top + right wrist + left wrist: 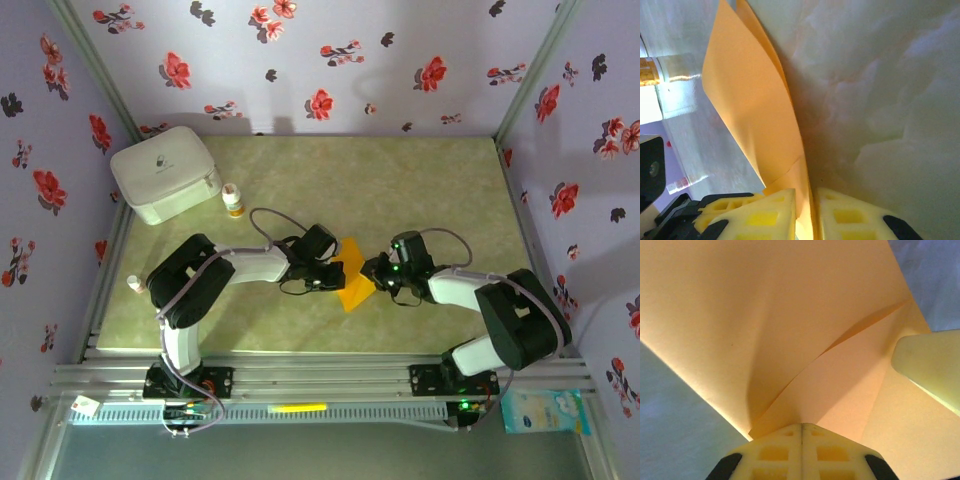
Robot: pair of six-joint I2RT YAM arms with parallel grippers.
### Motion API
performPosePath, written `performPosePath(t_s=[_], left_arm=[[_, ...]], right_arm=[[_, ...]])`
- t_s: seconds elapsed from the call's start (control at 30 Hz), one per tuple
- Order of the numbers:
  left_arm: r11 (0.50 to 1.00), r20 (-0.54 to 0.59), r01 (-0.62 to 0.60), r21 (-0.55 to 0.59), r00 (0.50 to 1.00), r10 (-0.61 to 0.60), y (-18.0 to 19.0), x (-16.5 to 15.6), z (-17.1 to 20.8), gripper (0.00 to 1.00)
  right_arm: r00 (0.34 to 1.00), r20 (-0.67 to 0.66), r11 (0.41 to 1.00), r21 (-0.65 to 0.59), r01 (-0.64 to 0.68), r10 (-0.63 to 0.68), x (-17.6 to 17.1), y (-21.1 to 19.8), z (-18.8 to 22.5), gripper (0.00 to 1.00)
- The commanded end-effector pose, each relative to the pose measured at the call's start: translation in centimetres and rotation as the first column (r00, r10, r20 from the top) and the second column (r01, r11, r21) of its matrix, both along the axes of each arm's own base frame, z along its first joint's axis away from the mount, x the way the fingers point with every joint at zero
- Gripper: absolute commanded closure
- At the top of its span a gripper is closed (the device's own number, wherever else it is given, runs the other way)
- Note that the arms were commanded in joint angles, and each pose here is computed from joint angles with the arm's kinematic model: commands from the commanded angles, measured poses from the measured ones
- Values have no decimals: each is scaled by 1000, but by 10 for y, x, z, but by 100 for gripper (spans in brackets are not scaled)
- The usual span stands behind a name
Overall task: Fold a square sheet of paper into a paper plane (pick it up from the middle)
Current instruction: Turn over the paper at the center of the table.
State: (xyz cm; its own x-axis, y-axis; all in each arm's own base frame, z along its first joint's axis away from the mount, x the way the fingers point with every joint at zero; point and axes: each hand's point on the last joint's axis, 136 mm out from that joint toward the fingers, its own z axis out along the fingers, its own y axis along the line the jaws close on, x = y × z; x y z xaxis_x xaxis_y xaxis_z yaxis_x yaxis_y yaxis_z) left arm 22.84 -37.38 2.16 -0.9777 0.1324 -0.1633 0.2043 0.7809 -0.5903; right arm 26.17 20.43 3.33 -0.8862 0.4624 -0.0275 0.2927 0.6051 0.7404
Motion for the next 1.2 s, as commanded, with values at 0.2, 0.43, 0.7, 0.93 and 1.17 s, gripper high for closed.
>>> performPosePath(t_s=[0.2,0.43,0.7,0.93,1.17], left_arm=[[995,81,-40,-93,996,48,-2,11,36,93],[990,236,-108,-88,964,126,26,22,70,86],[956,349,-275,-98,890,292,78,35,96,84],[912,400,-391,-124,821,407,118,44,113,80],[839,393,-522,-151,747,536,160,43,119,80]], right_arm=[[996,54,997,-10,-75,75,-1,1,8,97],[968,137,954,-243,-174,211,1,-18,31,96],[917,168,699,-700,-147,361,9,-72,73,97],[882,209,485,-874,-25,422,28,-84,111,97],[851,50,82,-997,8,523,40,-70,113,100]])
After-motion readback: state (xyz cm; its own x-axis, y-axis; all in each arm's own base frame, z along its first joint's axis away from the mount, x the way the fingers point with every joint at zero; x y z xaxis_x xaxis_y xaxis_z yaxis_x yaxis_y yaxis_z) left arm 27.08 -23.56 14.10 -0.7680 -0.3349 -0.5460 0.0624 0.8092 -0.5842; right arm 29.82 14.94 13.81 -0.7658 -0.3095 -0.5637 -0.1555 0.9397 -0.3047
